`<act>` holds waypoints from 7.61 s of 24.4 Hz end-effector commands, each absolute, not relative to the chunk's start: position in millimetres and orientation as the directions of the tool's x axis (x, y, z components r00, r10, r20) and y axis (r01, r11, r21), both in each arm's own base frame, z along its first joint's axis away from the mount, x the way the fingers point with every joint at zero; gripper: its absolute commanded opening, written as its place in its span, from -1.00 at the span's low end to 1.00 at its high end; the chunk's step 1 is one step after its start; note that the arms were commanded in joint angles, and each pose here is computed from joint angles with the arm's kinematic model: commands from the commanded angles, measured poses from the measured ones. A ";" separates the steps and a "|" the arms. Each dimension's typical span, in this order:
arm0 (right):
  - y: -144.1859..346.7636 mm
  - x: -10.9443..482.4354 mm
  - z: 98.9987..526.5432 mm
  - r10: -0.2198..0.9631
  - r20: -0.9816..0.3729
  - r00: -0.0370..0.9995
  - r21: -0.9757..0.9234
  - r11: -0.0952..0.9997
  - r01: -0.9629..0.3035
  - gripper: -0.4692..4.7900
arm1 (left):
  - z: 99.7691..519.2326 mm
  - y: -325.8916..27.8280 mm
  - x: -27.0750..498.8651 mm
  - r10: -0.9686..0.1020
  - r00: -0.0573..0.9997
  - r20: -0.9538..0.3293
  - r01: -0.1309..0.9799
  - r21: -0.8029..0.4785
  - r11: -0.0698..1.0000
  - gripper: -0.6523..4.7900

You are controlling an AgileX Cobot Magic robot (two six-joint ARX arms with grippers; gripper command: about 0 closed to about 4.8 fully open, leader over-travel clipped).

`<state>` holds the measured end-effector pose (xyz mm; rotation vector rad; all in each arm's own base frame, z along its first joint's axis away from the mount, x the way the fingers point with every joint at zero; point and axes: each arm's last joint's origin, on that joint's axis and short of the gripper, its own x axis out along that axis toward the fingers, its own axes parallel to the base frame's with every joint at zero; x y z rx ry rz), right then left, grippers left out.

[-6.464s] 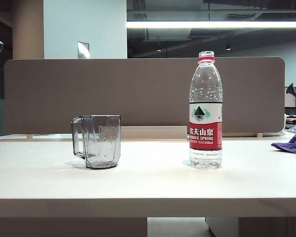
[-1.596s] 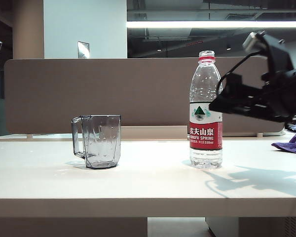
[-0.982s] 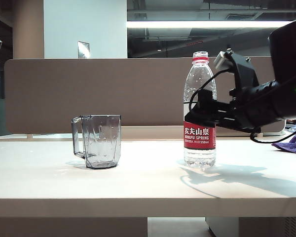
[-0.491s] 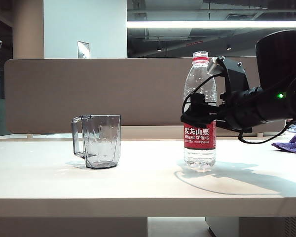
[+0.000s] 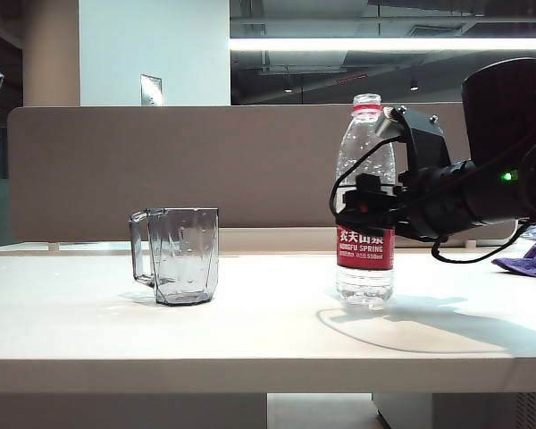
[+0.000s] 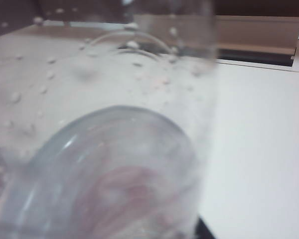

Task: Pick up the mineral water bottle on the table and pour a little water into the mug.

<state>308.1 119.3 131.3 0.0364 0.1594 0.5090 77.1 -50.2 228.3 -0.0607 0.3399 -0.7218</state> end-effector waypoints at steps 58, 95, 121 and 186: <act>223.6 368.5 246.6 0.303 -0.315 0.899 -0.935 0.063 -0.349 0.22 | 231.7 -50.1 76.6 -0.664 0.700 -0.264 0.644 -0.167 0.746 -0.77; 225.5 374.8 268.8 0.323 -0.204 0.924 -0.967 -0.215 -0.138 0.22 | 231.7 -50.1 76.6 -0.664 0.700 -0.264 0.644 -0.167 0.746 -0.77; 222.8 372.4 253.6 0.380 -0.341 0.860 -0.792 0.376 -0.481 0.22 | 231.7 -50.1 76.5 -0.664 0.700 -0.264 0.645 -0.167 0.746 -0.77; 203.0 308.5 144.2 0.528 -0.346 0.776 0.031 0.833 -0.553 1.00 | 231.7 -50.1 76.5 -0.664 0.700 -0.264 0.644 -0.167 0.746 -0.77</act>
